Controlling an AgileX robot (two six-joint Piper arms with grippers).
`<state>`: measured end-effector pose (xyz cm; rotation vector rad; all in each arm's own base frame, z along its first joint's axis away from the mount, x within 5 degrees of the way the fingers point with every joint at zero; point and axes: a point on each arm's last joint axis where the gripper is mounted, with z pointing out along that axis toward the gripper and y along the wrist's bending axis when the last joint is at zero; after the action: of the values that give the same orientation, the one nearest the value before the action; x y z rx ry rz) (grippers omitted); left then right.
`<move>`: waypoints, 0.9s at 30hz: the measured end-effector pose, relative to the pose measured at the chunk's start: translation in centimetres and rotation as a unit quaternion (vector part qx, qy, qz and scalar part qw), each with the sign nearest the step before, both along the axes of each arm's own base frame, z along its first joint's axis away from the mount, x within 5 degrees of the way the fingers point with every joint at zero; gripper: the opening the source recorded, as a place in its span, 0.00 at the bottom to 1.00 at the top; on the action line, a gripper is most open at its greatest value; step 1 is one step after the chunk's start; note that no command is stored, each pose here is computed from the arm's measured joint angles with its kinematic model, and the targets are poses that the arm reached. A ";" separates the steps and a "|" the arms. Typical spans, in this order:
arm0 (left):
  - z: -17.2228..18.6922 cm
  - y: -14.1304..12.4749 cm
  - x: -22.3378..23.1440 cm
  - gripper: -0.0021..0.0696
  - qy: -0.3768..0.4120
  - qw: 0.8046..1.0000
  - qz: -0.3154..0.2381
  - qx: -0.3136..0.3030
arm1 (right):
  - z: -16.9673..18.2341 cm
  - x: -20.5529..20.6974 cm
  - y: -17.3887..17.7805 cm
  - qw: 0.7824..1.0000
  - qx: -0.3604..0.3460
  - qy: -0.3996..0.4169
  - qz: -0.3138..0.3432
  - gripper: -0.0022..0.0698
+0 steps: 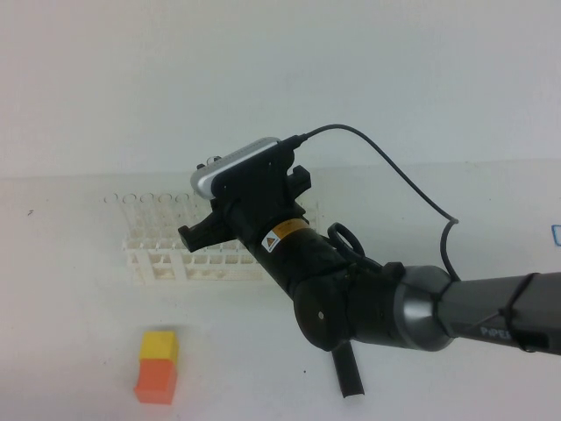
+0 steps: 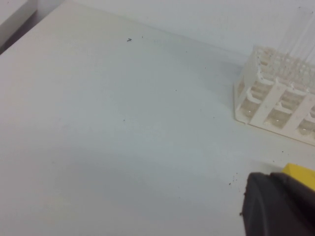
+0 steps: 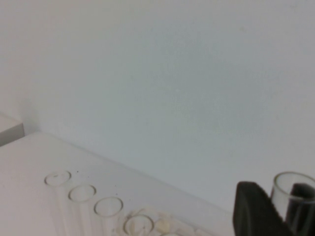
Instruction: Place the test tubes
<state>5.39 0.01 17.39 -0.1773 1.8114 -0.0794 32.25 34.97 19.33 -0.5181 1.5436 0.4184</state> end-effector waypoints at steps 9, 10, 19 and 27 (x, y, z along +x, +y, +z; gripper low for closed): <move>0.0 0.0 0.0 0.03 0.000 1.000 0.000 -0.003 | -0.5 0.2 -0.1 1.000 0.006 0.007 -0.012 0.20; 0.0 0.0 0.0 0.03 0.000 1.000 0.000 -0.003 | -0.7 0.1 0.0 1.000 0.009 0.009 -0.014 0.20; 0.0 0.0 0.0 0.03 0.000 1.000 0.000 -0.003 | -2.5 0.2 0.1 0.999 0.015 0.013 -0.030 0.20; 0.0 0.0 0.0 0.03 0.000 1.000 0.000 -0.003 | -3.9 0.1 0.4 0.999 0.012 0.013 -0.033 0.20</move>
<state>5.39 0.01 17.39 -0.1827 1.8109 -0.0846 32.30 35.37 15.42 -0.4428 1.5746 0.3948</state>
